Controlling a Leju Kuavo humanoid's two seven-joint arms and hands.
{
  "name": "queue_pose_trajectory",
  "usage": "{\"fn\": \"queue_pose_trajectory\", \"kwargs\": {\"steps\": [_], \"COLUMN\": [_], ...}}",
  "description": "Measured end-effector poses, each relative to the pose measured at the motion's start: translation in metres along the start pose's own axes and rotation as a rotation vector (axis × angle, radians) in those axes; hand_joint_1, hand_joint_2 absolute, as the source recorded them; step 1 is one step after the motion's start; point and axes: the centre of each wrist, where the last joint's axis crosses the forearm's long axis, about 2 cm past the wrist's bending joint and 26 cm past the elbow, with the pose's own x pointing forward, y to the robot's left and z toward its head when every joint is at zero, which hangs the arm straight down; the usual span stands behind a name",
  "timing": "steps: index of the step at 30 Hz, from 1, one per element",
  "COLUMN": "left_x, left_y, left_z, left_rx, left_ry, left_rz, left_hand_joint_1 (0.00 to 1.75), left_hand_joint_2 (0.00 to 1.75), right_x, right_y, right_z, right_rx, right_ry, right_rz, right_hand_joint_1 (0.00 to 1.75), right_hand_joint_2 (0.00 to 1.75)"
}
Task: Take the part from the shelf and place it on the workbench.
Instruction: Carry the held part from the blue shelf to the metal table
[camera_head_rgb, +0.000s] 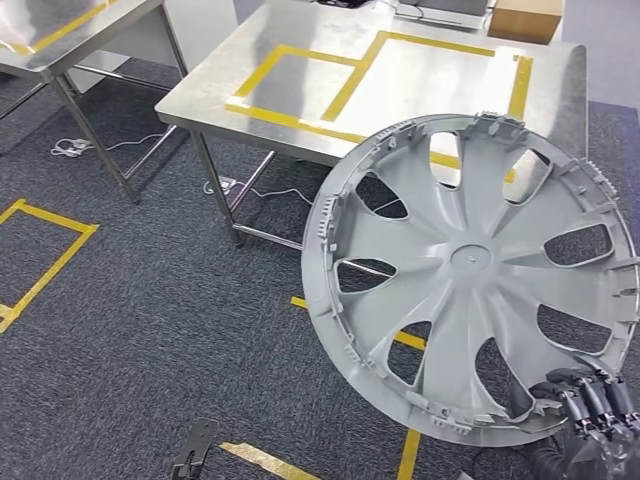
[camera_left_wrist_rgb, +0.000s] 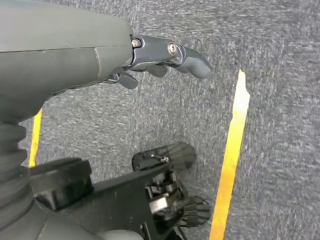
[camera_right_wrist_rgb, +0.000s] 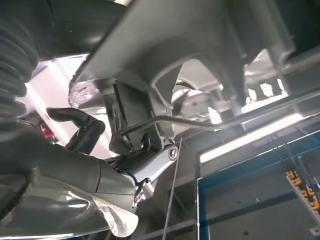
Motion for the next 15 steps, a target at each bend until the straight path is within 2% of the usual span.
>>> {"fn": "queue_pose_trajectory", "kwargs": {"steps": [6, 15], "left_x": [-0.0051, -0.0024], "left_y": [-0.0014, -0.0003], "left_z": [0.002, 0.0008], "left_rx": [-0.008, -0.006], "left_ry": [0.014, 0.009], "left_rz": [0.0, 0.002], "left_hand_joint_1": [0.0, 0.0], "left_hand_joint_2": [1.75, 1.75], "right_x": [-0.0014, -0.0027], "right_y": [-0.0002, -0.0009], "right_z": [-0.0007, -0.0002], "right_rx": [-0.001, 0.0], "right_ry": [0.005, 0.009], "right_rz": [0.009, 0.016], "right_hand_joint_1": [1.75, 1.75], "right_hand_joint_2": [1.75, 1.75]}}
